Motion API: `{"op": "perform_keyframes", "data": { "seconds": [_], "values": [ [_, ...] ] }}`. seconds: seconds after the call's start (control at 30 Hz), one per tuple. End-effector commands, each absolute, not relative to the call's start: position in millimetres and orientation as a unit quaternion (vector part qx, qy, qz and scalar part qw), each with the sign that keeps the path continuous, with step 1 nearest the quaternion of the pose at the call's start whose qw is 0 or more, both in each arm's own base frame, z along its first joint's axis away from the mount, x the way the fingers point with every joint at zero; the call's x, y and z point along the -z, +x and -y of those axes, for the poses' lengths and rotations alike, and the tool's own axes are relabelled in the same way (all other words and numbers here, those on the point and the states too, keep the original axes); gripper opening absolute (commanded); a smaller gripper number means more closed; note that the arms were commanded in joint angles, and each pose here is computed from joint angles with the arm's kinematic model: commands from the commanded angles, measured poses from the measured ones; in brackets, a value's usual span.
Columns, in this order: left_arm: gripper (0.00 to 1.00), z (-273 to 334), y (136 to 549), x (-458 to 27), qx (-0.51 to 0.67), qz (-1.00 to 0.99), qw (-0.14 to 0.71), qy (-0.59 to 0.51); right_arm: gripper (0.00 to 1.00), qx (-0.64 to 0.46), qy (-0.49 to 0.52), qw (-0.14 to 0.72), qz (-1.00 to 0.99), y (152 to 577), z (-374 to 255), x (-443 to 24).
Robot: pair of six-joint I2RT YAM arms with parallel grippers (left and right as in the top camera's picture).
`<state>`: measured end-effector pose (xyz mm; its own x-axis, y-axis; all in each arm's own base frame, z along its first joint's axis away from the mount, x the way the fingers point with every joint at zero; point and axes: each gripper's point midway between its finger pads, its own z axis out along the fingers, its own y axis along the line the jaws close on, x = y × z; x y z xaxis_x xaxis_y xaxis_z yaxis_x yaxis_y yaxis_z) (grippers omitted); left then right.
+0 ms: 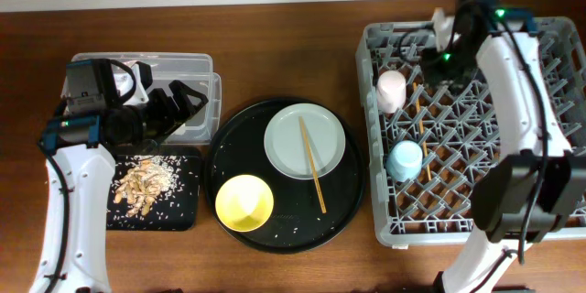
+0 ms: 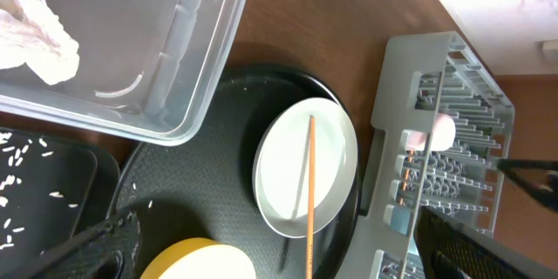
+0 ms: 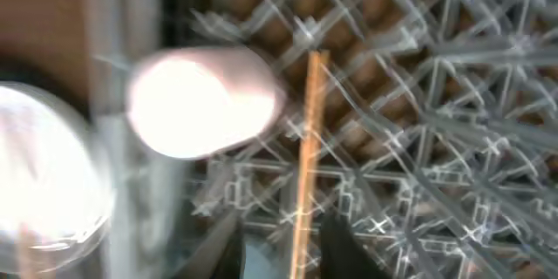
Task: Sort waste into correct bins and load items into the dishwasher rack
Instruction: 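Insert the chopstick upright into the dish rack with the right gripper, then grasp the second chopstick from the white plate with the right gripper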
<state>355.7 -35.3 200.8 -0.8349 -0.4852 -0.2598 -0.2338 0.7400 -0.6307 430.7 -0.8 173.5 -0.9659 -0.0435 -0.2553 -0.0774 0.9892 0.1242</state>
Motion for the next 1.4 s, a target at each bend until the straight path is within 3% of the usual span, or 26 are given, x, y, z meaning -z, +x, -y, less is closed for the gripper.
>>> {"op": "perform_keyframes", "data": {
  "seconds": [0.0,0.1,0.17,0.2,0.23,0.33,0.37,0.4,0.53,0.67,0.87,1.03,1.17,1.37],
  "values": [
    [0.99,35.2,354.7,-204.8,0.302,-0.909,0.215,-0.192,0.37,-0.199,-0.060,0.124,-0.970,410.5,-64.0,-212.2],
    [0.99,35.2,354.7,-204.8,0.302,-0.909,0.215,-0.192,0.38,-0.206,-0.106,0.072,-0.970,385.8,-109.2,-199.2],
    [1.00,35.2,354.7,-204.8,0.302,-0.909,0.215,-0.192,0.46,-0.208,-0.113,0.050,-0.970,375.3,-145.3,-188.8],
    [0.99,35.2,354.7,-204.8,0.302,-0.909,0.215,-0.192,0.79,-0.215,-0.108,0.053,-0.969,375.9,-161.4,-187.1],
    [0.99,35.2,354.7,-204.8,0.302,-0.909,0.215,-0.192,0.98,-0.219,-0.098,0.049,-0.970,374.4,-176.2,-181.8],
    [0.99,35.2,354.8,-204.9,0.302,-0.909,0.215,-0.192,0.99,-0.219,-0.126,0.046,-0.967,364.9,-210.0,-163.9],
    [0.99,35.2,354.7,-204.8,0.302,-0.909,0.215,-0.192,0.97,-0.214,-0.131,0.044,-0.967,362.5,-213.5,-159.3],
    [0.99,35.2,354.7,-204.8,0.302,-0.909,0.215,-0.192,0.68,-0.199,-0.137,0.042,-0.969,359.6,-216.1,-150.3],
    [0.99,35.2,354.7,-204.8,0.302,-0.909,0.215,-0.192,0.44,-0.132,-0.109,0.030,-0.985,347.3,-215.5,-110.0],
    [0.99,35.2,354.7,-204.8,0.302,-0.909,0.215,-0.192,0.36,-0.129,-0.132,0.036,-0.982,334.3,-233.6,-68.8],
    [0.99,35.2,354.7,-204.8,0.302,-0.909,0.215,-0.192,0.33,-0.104,-0.148,0.063,-0.981,327.3,-232.4,-23.3],
    [0.99,35.2,354.7,-204.8,0.302,-0.909,0.215,-0.192,0.21,-0.103,-0.148,0.061,-0.982,324.9,-230.9,-18.1],
    [0.99,35.1,354.7,-204.8,0.302,-0.909,0.215,-0.192,0.20,-0.102,-0.148,0.057,-0.982,320.9,-228.4,-12.0],
    [0.99,35.1,354.7,-204.8,0.302,-0.909,0.215,-0.192,0.04,-0.102,-0.148,0.056,-0.982,320.3,-228.2,-11.7]
  ]
}}
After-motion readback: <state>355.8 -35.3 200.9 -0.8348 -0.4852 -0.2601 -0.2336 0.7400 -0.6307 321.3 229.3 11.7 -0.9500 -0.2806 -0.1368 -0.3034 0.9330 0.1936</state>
